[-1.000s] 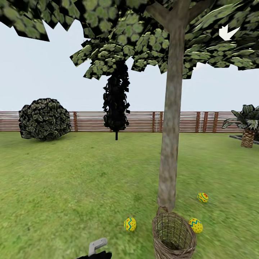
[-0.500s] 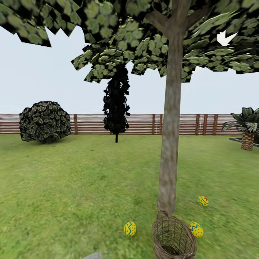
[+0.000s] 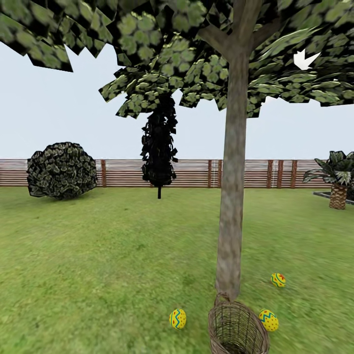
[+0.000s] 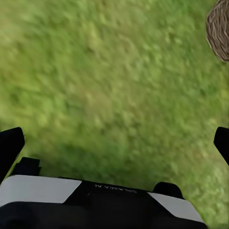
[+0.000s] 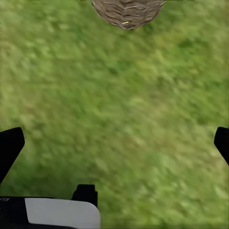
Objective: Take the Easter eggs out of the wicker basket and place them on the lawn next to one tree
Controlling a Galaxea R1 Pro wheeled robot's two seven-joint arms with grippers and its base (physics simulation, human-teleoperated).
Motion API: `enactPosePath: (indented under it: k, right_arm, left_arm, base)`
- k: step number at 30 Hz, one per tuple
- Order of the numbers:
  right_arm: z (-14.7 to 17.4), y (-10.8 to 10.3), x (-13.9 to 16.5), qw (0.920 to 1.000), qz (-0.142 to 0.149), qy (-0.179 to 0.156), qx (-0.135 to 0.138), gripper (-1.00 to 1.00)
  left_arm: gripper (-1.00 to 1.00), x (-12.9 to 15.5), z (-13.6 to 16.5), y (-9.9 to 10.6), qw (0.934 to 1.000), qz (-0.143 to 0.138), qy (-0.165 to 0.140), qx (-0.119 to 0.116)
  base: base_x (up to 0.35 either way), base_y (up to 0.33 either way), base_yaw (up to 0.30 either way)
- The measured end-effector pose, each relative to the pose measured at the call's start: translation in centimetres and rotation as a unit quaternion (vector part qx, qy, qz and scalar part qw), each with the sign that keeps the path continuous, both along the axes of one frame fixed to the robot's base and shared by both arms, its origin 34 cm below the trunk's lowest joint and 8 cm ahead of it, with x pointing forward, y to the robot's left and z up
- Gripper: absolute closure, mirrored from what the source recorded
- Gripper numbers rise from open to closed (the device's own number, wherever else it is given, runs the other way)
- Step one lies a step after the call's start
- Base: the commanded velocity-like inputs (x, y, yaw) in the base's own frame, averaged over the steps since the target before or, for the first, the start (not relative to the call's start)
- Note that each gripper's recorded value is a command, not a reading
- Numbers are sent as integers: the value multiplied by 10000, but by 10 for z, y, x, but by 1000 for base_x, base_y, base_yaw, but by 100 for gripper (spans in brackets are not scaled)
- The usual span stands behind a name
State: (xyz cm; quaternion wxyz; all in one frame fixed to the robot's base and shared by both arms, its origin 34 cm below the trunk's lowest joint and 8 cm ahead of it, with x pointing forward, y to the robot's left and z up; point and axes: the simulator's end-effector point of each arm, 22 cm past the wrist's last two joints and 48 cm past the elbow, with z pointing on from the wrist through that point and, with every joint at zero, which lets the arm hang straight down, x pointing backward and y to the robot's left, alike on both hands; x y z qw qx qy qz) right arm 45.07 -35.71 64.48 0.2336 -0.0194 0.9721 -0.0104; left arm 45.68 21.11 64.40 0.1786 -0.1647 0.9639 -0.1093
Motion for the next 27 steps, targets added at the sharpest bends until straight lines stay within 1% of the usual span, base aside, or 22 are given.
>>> enactPosePath:
  k: [7, 14, 19, 21, 23, 25, 26, 27]
  right_arm:
    - [10, 0, -2, 10000, -1, -22, 2, -100]
    - [6, 1, -27, 9999, 3, 117, 5, -100]
    - [4, 0, -44, 9998, -4, 208, -3, -100]
    - [5, 0, -46, 9998, 0, 211, -2, -100]
    - [8, 1, -47, 9998, 1, 205, 0, -100]
    - [11, 0, -47, 9998, -3, 199, -2, -100]
    - [11, 0, -48, 9998, -2, 215, -3, -100]
    - [12, 1, -49, 9997, 5, 230, -2, -100]
  left_arm:
    - [-100, -7, 6, 8, 10000, 31, 46, 76]
    - [-100, -25, 7, 13, 9997, 32, 216, 105]
    - [-100, -41, 6, 11, 9992, 14, 379, 107]
    - [-100, -43, 8, 10, 9992, 7, 388, 104]
    - [-100, -44, 11, 11, 9992, 9, 381, 113]
    - [-100, -38, 15, 15, 9996, 51, 217, 170]
    - [-100, -33, 17, 17, 9997, 87, 77, 220]
    - [-100, -33, 18, 18, 9997, 98, 29, 243]
  base:
    - [0, 0, 0]
    - [0, 0, 0]
    - [0, 0, 0]
    - [0, 0, 0]
    - [0, 0, 0]
    - [0, 0, 0]
    - [0, 0, 13]
    - [0, 0, 32]
